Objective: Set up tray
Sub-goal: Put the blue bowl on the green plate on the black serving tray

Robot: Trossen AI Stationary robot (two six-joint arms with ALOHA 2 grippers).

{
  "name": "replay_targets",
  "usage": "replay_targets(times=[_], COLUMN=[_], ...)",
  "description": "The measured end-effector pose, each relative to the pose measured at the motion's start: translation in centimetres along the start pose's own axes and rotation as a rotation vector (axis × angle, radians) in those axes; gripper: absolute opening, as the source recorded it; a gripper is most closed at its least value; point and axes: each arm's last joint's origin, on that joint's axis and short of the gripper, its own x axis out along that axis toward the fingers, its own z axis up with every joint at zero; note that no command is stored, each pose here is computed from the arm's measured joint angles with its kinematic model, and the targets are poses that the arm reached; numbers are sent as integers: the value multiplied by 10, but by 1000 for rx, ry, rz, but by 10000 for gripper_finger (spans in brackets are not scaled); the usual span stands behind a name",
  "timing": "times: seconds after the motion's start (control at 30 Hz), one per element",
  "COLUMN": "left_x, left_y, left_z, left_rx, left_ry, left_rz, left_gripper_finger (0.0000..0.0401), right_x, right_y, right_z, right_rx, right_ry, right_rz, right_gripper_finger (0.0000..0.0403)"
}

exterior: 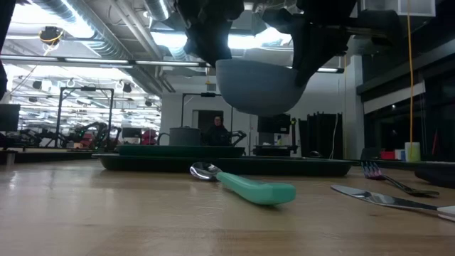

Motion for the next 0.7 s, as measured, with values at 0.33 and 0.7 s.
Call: replay_targets(times=[0.33,0.7], left_x=[1,1], left_y=[5,5], left_z=[2,1], left_rx=[-11,35], left_ry=[-17,-9], left_rz=[52,54], left_gripper_finger=[11,3], right_x=[0,0], right_y=[-1,-2], right_z=[1,2], right_rx=[11,52], right_ry=[-9,-16], right_rz=[-9,-26], right_gripper_finger=[12,36])
